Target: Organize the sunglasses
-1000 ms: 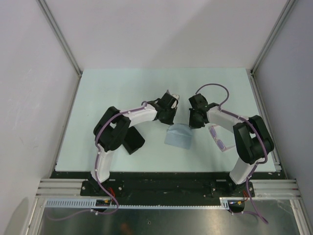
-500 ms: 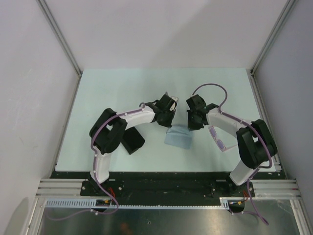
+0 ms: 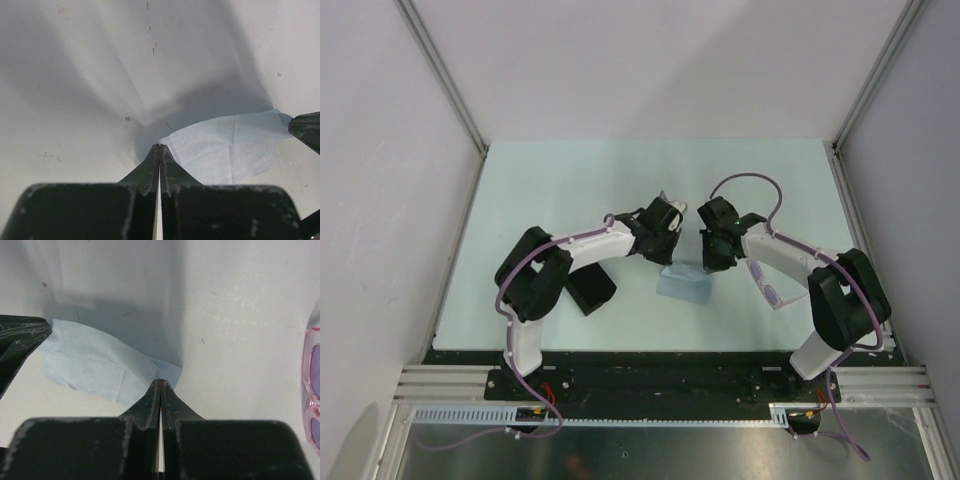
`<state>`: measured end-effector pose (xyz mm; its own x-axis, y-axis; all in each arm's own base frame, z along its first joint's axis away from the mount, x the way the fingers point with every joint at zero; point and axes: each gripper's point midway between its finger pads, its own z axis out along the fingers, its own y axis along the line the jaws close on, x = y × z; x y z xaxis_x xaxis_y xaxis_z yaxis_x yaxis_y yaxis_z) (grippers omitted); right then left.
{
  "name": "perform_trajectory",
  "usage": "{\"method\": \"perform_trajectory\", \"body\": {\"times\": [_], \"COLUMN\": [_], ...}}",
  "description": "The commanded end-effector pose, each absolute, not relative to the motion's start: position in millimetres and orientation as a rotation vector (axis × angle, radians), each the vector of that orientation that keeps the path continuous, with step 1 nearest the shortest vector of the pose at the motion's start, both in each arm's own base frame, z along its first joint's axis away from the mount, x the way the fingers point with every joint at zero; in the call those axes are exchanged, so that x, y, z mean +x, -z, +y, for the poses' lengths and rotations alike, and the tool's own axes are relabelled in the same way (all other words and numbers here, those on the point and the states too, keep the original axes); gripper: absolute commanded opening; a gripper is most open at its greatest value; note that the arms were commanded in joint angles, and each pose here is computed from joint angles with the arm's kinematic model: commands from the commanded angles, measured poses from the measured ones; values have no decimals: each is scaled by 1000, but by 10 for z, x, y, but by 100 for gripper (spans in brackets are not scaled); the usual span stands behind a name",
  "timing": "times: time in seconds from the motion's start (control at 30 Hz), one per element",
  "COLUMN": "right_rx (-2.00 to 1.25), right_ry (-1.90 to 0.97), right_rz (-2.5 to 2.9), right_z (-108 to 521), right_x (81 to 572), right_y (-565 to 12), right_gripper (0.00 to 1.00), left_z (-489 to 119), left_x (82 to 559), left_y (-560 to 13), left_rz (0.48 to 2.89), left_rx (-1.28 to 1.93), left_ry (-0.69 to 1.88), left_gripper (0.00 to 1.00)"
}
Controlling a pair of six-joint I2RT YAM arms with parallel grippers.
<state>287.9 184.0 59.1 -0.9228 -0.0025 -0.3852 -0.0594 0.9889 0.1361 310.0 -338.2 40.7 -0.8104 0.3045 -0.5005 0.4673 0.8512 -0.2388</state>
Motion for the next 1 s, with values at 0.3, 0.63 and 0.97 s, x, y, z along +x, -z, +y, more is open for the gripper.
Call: {"method": "perform_trajectory", "body": {"times": [0.3,0.63,0.97], "right_rx": [-62,-83,-96], "right_ry": [-225,-218,-244], "right_rz": [2789,2798,2799], "right_z": [1907,1908,1920], "right_x": [2643,2554,2520], "right_y": [-599,-578,-591], "right_gripper": [5,18,23], "left_z": [-3404,-3385,-3336], "left_x": [2966,2914,2828], "left_y": [-567,-568,-567], "left_rz": [2532,2524,2527], "left_rx": [603,623,634], "left_ry": [506,488,481], "left_gripper": [1,0,10]}}
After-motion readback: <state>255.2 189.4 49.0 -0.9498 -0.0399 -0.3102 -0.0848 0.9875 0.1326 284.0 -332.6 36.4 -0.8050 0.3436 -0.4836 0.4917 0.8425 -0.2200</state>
